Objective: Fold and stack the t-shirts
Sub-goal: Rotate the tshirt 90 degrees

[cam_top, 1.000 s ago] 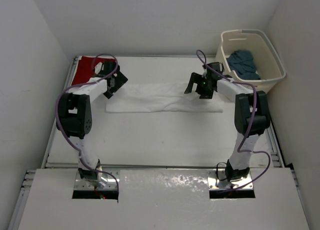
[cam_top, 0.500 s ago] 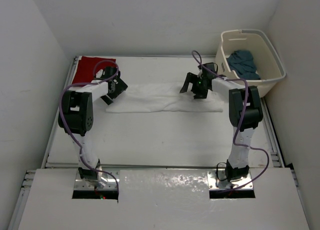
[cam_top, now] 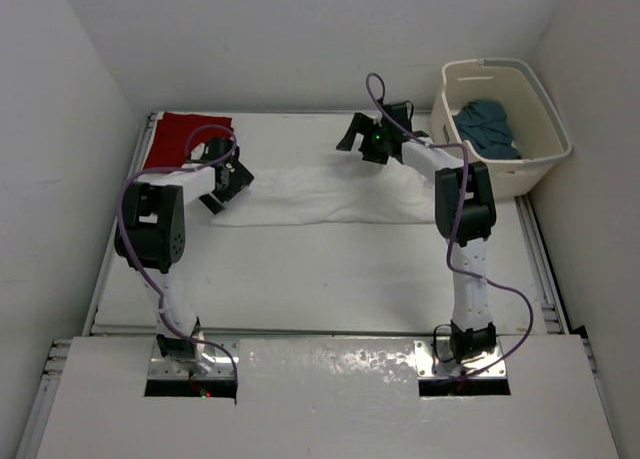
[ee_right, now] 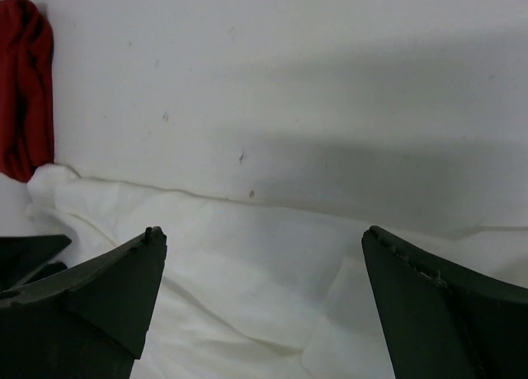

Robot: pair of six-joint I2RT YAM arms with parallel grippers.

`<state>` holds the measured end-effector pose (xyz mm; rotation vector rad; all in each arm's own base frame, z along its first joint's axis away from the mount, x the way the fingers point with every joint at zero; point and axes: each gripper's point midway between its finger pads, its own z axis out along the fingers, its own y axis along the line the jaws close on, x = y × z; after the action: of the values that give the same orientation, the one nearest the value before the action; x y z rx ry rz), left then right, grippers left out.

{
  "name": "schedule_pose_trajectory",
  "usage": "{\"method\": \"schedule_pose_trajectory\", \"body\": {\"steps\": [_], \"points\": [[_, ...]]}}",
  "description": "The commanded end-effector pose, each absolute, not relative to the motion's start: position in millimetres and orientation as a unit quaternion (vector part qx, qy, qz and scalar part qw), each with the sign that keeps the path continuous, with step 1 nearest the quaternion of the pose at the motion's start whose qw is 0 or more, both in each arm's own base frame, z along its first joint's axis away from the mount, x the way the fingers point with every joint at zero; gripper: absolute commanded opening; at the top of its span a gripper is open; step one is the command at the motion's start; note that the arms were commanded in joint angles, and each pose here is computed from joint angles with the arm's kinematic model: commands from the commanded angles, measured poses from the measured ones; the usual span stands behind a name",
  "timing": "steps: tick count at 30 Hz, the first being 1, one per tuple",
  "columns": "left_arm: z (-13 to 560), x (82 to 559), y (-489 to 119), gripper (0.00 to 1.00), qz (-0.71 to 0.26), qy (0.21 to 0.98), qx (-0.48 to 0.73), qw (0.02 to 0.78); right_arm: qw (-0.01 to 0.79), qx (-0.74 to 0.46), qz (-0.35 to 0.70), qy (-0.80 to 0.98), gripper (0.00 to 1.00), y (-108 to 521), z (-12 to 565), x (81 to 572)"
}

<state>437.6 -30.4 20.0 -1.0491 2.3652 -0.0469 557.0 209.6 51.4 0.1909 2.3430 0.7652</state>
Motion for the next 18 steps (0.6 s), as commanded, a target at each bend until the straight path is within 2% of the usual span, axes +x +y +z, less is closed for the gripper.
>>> {"method": "schedule_pose_trajectory", "body": {"steps": [1,5,7,9,10,13,18], "points": [[38,434,-17,1.0,-0.008,0.872,-0.395,0.29,0.369,0.07,0.271,0.886,0.99,202,84,580],[58,441,-17,1.0,-0.015,0.866,-0.389,0.313,0.391,0.053,0.22,0.892,0.99,182,104,565],[70,450,-19,1.0,-0.02,0.865,-0.38,0.326,0.385,0.037,0.194,0.901,0.99,170,113,545],[84,461,-22,1.0,-0.019,0.866,-0.362,0.345,0.356,0.031,0.157,0.921,0.99,155,94,513],[87,466,-30,1.0,-0.015,0.87,-0.345,0.352,0.37,0.036,0.134,0.919,0.99,142,109,504],[89,483,-46,1.0,-0.007,0.885,-0.295,0.36,0.309,0.039,0.084,0.946,0.99,118,78,455],[58,494,-55,1.0,0.003,0.913,-0.253,0.321,0.262,0.068,0.032,0.962,0.99,92,49,420]]}}
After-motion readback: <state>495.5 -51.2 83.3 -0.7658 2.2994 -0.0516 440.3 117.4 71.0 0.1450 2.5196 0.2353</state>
